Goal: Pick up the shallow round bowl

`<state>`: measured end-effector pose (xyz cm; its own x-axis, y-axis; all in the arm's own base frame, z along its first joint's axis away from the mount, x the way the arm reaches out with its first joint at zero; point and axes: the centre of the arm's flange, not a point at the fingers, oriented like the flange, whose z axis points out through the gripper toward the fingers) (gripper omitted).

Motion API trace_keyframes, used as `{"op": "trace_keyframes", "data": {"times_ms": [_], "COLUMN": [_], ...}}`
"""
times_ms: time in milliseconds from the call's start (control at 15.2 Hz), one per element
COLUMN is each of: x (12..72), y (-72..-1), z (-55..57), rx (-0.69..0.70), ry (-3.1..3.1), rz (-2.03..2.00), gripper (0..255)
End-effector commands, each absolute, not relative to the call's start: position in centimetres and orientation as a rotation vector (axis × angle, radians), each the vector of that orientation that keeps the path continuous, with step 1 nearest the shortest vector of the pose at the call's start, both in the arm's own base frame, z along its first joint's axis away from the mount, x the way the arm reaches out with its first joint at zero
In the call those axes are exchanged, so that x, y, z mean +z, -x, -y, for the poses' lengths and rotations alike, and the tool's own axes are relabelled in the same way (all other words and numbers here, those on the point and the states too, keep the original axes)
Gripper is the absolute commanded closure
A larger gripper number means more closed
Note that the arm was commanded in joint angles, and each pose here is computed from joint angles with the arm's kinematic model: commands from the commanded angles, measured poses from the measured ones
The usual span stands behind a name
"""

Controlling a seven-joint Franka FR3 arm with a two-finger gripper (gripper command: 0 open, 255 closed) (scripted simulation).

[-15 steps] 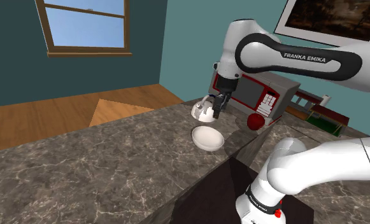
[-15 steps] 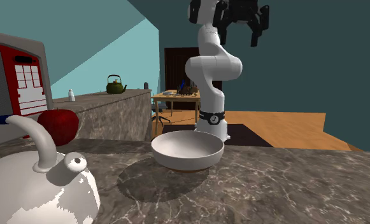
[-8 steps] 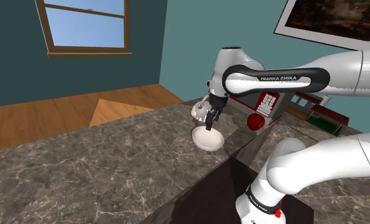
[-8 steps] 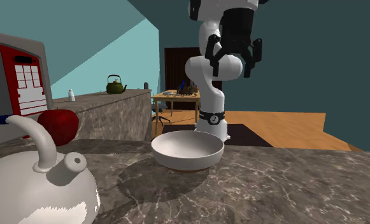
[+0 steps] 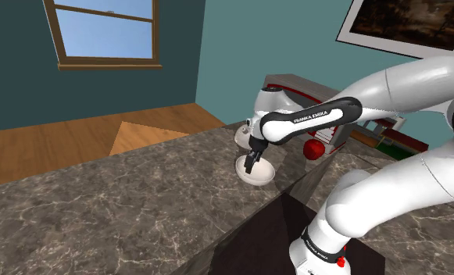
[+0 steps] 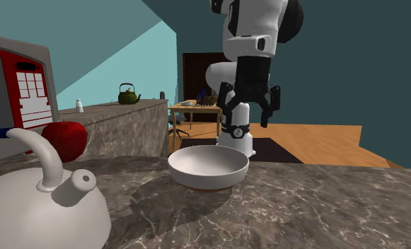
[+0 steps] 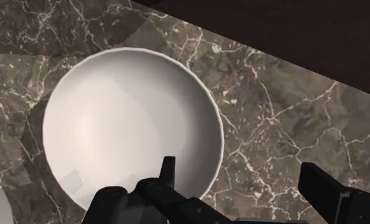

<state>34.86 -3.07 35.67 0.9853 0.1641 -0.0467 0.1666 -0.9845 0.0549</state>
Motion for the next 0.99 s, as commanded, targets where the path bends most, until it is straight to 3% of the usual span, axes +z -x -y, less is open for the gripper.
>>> {"op": "trace_keyframes", "data": {"times_ms": [0, 594, 660, 924], "x": [33.3, 29.3, 29.3, 29.3], "y": [-35.3, -35.3, -35.2, -35.3], "z": [3.4, 3.3, 3.4, 3.4], "rx": [-0.054, -0.054, -0.054, -0.054], "ry": [-3.067, -3.067, -3.067, -3.067], "rz": [-0.260, -0.260, -0.260, -0.260], "gripper": [0, 0, 255, 255]}}
